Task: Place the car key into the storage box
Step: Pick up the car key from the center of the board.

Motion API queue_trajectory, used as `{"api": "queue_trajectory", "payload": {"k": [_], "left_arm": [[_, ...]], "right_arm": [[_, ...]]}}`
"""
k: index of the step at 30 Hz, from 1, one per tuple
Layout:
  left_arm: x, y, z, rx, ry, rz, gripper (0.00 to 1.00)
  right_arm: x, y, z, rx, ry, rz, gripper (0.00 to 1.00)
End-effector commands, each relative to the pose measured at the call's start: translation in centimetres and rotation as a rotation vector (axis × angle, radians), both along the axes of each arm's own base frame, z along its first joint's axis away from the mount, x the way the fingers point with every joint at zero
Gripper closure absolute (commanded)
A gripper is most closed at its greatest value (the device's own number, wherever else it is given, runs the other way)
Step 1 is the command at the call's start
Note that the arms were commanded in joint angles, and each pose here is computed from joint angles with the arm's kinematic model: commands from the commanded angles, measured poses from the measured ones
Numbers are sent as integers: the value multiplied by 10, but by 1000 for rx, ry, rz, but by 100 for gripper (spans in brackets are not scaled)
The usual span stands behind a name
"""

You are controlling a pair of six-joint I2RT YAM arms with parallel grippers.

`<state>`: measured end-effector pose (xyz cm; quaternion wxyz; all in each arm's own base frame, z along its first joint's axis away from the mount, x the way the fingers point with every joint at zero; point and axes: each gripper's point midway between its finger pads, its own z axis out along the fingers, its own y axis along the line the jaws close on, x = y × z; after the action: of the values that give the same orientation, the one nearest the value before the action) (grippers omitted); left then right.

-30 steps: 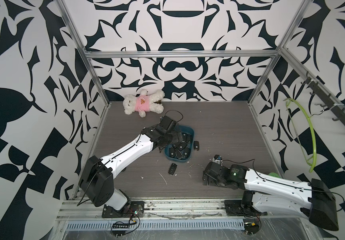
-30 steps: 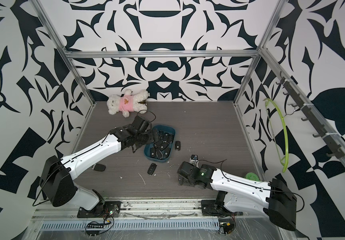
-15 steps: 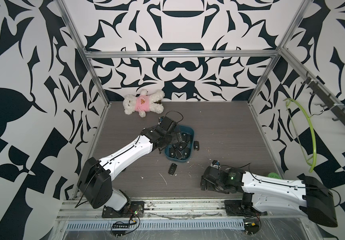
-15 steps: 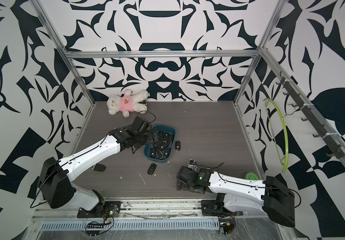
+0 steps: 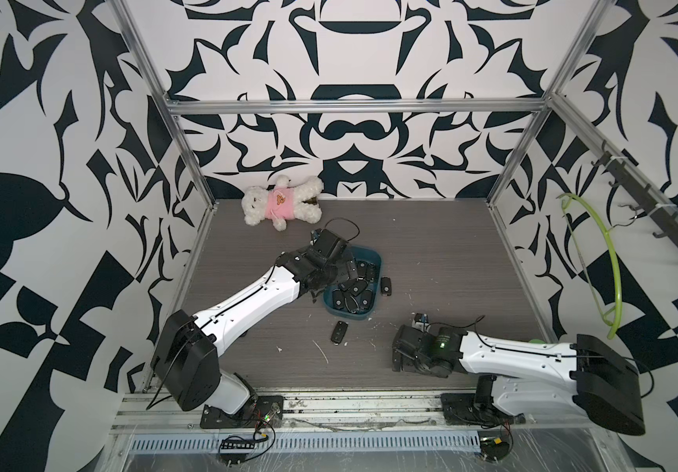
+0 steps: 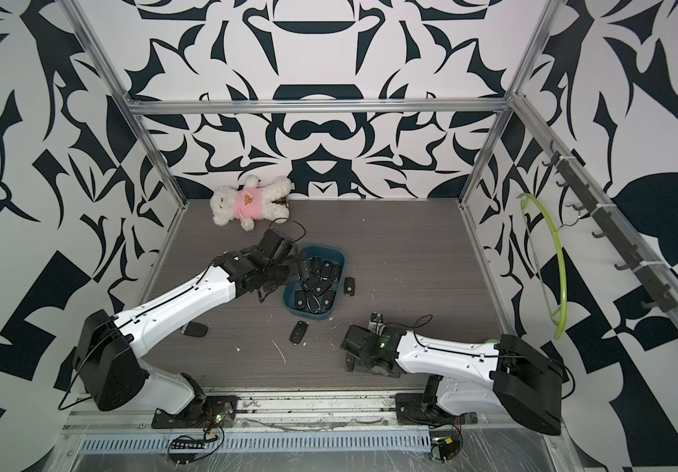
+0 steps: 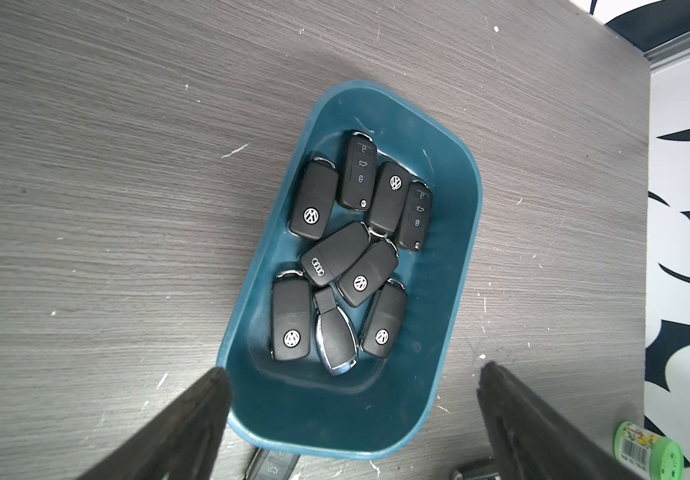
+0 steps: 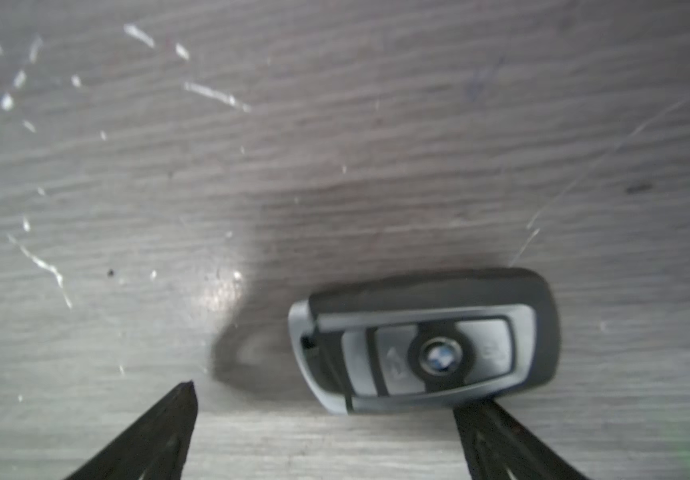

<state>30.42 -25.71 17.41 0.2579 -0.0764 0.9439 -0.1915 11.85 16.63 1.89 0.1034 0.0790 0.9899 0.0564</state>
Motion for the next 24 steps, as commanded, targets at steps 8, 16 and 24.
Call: {"api": "queue_trajectory", "payload": {"k": [8, 16, 24], "left_arm": [[-9, 9, -1, 21, 17, 7, 1], [-10, 13, -2, 22, 11, 19, 1], [-6, 8, 0, 20, 4, 11, 1]], "right_arm": [[33, -5, 16, -87, -57, -42, 26], [22, -15, 9, -140, -7, -9, 38], [8, -26, 5, -147, 16, 2, 42]]}}
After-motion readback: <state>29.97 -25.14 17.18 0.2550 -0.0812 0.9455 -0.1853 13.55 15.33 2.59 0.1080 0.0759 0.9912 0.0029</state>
